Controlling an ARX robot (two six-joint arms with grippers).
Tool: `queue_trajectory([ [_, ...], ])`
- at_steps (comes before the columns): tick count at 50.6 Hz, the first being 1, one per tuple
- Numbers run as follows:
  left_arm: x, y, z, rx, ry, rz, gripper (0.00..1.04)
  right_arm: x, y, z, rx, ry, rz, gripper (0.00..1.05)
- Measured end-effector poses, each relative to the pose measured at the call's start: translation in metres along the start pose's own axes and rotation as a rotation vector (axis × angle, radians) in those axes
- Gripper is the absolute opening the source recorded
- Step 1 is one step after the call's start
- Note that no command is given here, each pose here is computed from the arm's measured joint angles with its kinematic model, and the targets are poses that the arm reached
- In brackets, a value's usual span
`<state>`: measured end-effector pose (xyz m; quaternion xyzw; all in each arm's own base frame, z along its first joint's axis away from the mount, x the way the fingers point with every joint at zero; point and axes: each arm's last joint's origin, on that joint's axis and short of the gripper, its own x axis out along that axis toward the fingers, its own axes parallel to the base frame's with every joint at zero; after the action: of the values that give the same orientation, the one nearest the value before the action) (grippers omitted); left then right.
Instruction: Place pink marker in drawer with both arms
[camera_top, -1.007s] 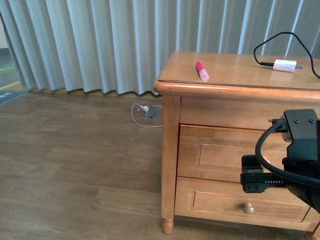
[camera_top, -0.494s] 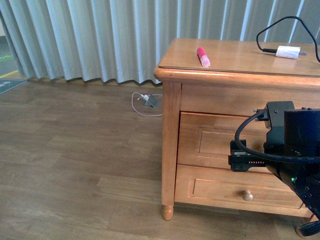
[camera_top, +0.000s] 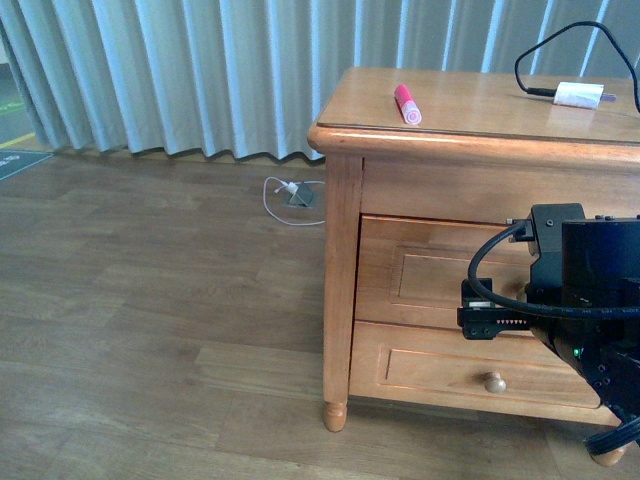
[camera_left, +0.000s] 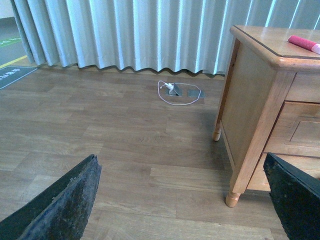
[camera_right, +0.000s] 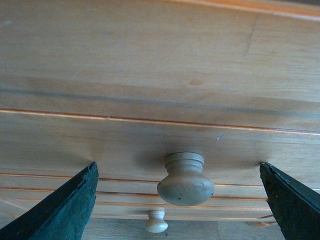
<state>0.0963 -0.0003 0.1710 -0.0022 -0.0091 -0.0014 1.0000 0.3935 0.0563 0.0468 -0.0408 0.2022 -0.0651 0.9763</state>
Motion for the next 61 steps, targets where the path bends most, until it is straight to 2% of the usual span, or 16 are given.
queue_trajectory([
  [7, 0.0, 0.0, 0.0, 0.0, 0.0, 0.0, 0.99, 0.0, -0.001, 0.0, 0.0, 0.0, -0.003, 0.93],
  [10, 0.0, 0.0, 0.0, 0.0, 0.0, 0.0, 0.99, 0.0, -0.002, 0.0, -0.003, 0.0, -0.005, 0.8],
  [19, 0.0, 0.0, 0.0, 0.0, 0.0, 0.0, 0.99, 0.001, -0.002, 0.0, -0.008, 0.001, -0.008, 0.56],
  [28, 0.0, 0.0, 0.0, 0.0, 0.0, 0.0, 0.99, 0.001, -0.002, -0.001, -0.012, 0.006, -0.007, 0.24],
  [45, 0.0, 0.0, 0.0, 0.0, 0.0, 0.0, 0.99, -0.023, -0.006, -0.005, 0.05, 0.048, 0.04, 0.23],
  [61, 0.0, 0.0, 0.0, 0.0, 0.0, 0.0, 0.99, -0.113, -0.03, -0.038, 0.093, 0.143, 0.117, 0.23],
])
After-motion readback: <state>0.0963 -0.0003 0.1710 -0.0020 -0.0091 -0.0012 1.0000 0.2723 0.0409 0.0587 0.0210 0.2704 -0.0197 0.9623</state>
